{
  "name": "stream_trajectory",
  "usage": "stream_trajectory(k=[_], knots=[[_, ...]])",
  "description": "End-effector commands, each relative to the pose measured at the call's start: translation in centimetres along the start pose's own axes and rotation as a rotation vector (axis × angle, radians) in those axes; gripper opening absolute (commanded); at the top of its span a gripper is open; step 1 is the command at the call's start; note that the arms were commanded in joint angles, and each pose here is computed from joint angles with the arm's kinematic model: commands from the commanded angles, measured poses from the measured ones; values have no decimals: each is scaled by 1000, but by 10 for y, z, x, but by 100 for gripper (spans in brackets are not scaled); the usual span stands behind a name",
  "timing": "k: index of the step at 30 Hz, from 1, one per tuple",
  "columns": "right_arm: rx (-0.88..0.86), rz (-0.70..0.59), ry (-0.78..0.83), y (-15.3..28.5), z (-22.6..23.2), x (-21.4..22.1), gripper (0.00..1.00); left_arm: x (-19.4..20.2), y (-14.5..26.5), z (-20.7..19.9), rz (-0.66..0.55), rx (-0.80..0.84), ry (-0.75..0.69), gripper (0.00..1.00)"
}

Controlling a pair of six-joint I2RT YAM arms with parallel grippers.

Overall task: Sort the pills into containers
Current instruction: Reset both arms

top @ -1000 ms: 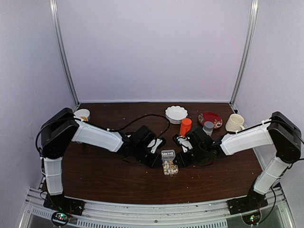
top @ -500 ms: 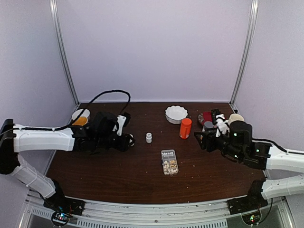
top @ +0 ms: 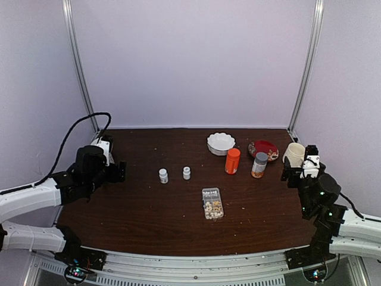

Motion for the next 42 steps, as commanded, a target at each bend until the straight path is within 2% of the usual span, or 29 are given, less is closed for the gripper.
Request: stream_trajectory(k=[1,4,9,16,18,23,25,27,29,30,35,42], knots=[[22,-25,117,-11,3,-10,100,-20,-4,17,-137,-116,-65,97],[33,-14,166,-23,6,-9,100,-24,-5,21,-176,-154,-121,97],[28,-26,97,-45,-7,-4,100,-33,1,32,-253,-201,-158,98],[118,-24,19,-58,-42,29,100,-41,8,66,-335,-261,-106,98],[124,-43,-42,-63,-48,36,100,-43,8,73,-344,-271,-99,98],[88,4,4,-94,-41,48,100,-46,-3,93,-295,-296,-50,98],[55,33,-25,-106,-41,63,100,-47,-3,96,-308,-313,-92,98],[73,12,-59,-110,-48,63,100,-49,1,100,-388,-328,-107,98],[48,92,-34,-118,-43,75,100,-36,-1,109,-414,-329,-114,98],[42,64,-35,-120,-42,69,100,-35,-1,115,-450,-323,-99,98],[34,69,-24,-117,-41,70,100,-32,-15,138,-475,-354,-83,98],[35,61,-24,-118,-41,69,100,-26,-55,159,-442,-253,-4,98]])
Point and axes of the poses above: each gripper's point midway between its finger pads, its own y axis back along the fingers, its own z axis along the line the jaws close on, x = y × z, the point moved 1 cm from there along y, back along the fingers, and after that the axes turned 11 degrees about y, right-handed, at the moved point
